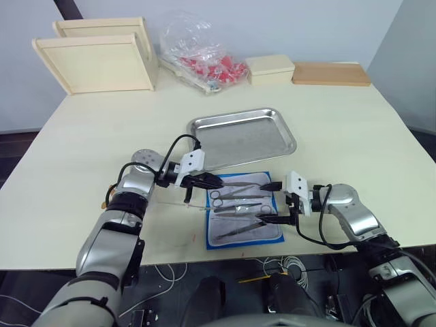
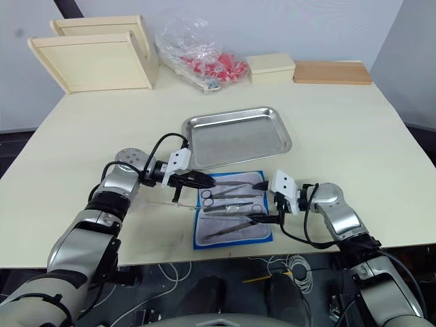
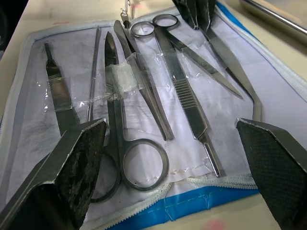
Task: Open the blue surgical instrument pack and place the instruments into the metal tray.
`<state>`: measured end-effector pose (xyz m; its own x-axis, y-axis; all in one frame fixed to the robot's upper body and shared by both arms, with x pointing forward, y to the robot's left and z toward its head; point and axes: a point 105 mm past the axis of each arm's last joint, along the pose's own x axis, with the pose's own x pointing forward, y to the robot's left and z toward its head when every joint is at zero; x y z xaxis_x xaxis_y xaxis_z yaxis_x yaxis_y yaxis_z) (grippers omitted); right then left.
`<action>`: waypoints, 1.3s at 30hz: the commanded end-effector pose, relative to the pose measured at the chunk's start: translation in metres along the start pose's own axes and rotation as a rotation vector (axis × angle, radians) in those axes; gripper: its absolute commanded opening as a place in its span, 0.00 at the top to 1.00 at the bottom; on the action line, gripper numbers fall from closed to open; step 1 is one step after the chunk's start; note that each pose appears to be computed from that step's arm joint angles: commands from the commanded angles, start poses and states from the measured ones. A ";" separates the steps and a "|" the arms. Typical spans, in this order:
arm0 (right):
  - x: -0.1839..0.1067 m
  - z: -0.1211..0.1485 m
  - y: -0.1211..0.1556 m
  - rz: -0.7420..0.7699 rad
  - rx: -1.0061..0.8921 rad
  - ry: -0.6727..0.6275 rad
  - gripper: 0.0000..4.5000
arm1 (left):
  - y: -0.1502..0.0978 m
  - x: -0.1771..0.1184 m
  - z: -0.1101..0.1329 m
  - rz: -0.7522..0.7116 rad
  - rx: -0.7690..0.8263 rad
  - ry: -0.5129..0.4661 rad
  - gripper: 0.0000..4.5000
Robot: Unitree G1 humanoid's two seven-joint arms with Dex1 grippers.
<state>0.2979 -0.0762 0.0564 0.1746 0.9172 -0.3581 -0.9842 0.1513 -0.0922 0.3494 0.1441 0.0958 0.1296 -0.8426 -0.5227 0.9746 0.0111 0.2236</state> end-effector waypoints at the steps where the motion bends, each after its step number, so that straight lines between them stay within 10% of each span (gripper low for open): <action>1: -0.003 -0.070 0.025 0.044 0.164 0.289 0.00 | 0.005 -0.011 0.006 0.041 0.010 0.037 0.99; 39: 0.001 -0.076 0.031 0.046 0.184 0.308 0.00 | -0.009 -0.058 0.028 0.145 -0.091 0.240 0.99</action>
<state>0.2978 -0.0743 0.0558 0.1761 0.9018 -0.3946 -0.9844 0.1586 -0.0767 0.3268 0.1757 0.1299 0.2478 -0.6659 -0.7037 0.9687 0.1614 0.1884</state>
